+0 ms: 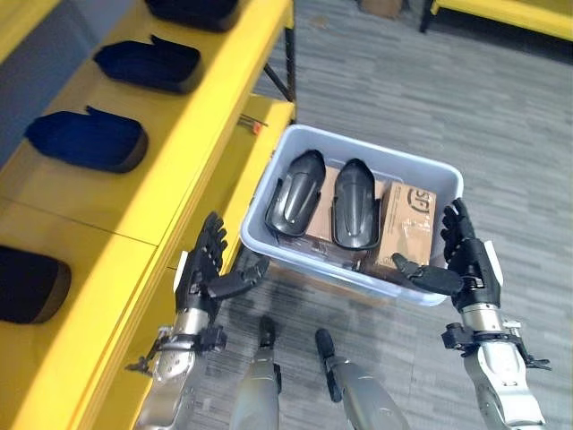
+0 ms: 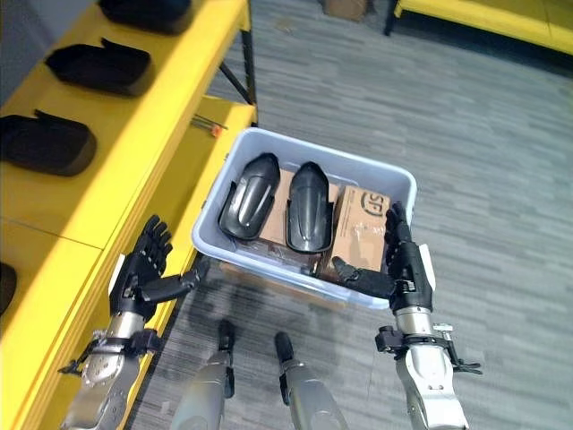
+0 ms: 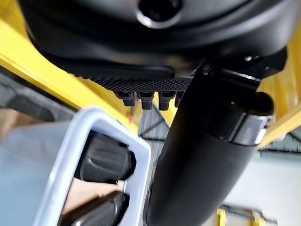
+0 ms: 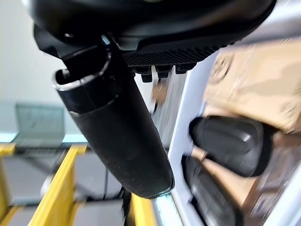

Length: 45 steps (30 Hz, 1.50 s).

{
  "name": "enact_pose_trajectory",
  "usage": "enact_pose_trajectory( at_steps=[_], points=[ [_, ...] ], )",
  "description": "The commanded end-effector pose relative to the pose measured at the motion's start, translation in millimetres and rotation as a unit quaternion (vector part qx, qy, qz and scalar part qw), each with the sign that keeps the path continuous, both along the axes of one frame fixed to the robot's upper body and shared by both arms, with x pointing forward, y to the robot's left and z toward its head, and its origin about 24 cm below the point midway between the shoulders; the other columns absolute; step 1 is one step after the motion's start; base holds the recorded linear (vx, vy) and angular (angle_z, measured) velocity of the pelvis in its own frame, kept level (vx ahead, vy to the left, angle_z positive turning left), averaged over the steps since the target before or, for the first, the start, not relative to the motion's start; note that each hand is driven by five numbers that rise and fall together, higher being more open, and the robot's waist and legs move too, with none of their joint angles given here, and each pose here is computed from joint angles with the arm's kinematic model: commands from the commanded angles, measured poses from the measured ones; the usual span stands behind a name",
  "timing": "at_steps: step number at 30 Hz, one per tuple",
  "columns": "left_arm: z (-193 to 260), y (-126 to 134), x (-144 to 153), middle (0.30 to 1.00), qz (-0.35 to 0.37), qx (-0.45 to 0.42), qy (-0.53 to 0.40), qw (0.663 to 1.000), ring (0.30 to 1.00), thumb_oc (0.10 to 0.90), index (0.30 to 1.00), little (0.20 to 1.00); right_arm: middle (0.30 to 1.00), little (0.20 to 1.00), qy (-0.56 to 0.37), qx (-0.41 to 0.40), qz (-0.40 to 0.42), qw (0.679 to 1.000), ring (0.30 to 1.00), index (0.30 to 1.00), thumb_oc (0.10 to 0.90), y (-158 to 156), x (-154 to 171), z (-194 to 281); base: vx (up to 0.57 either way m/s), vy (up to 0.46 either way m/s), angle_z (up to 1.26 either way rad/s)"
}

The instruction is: Move parts from the plastic box to the shelf.

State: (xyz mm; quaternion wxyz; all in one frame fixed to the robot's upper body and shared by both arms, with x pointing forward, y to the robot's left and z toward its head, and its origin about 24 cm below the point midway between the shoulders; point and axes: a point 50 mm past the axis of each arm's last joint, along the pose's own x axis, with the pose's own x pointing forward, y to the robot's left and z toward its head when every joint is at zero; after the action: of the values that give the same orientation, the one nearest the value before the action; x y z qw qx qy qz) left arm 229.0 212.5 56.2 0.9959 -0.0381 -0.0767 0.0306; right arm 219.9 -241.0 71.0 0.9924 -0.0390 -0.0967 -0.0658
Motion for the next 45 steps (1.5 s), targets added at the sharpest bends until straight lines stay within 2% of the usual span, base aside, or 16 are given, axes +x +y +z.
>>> enact_pose_trajectory(
  at_steps=[1, 26, 30, 37, 39, 40, 45],
  points=[
    [52, 6, -2, 1.0, 0.001, 0.011, -0.144, 0.99, 1.0, 0.9, 1.0, 1.0, 1.0, 1.0, -0.113, 0.006, 0.037, 0.993, 1.0, 1.0, 0.9, 12, 1, 39, 0.13, 0.255, -0.75],
    [54, 7, 2, 1.0, -0.014, 0.048, -0.132, 0.99, 1.0, 0.9, 1.0, 1.0, 1.0, 1.0, -0.114, 0.011, 0.084, 0.99, 1.0, 1.0, 0.9, 32, 11, 43, 0.03, 0.094, -0.13],
    [58, 9, 4, 1.0, -0.012, 0.054, -0.138, 0.989, 1.0, 0.9, 1.0, 1.0, 1.0, 1.0, -0.127, -0.018, 0.098, 0.987, 1.0, 1.0, 0.9, 37, 19, 52, -0.06, 0.054, -0.2],
    [61, 5, 11, 1.0, -0.024, 0.045, -0.14, 0.989, 1.0, 0.9, 1.0, 1.0, 1.0, 1.0, -0.171, -0.147, 0.096, 0.97, 1.0, 1.0, 0.9, 38, 41, 86, 0.02, -0.195, -0.17],
    [61, 5, 11, 1.0, -0.026, 0.042, -0.14, 0.989, 1.0, 0.9, 1.0, 1.0, 1.0, 1.0, -0.175, -0.152, 0.093, 0.968, 1.0, 1.0, 0.9, 38, 43, 89, 0.03, -0.228, 0.4],
    [61, 3, 9, 1.0, -0.037, 0.03, -0.135, 0.99, 1.0, 0.9, 1.0, 1.0, 1.0, 1.0, -0.199, -0.194, 0.103, 0.955, 1.0, 1.0, 0.9, 43, 50, 105, 0.0, -0.294, 0.1],
    [67, 1, 10, 1.0, -0.045, 0.025, -0.147, 0.988, 1.0, 0.9, 1.0, 1.0, 1.0, 1.0, -0.246, -0.293, 0.107, 0.918, 1.0, 1.0, 0.9, 53, 62, 139, -0.06, -0.203, 0.04]
  ],
)
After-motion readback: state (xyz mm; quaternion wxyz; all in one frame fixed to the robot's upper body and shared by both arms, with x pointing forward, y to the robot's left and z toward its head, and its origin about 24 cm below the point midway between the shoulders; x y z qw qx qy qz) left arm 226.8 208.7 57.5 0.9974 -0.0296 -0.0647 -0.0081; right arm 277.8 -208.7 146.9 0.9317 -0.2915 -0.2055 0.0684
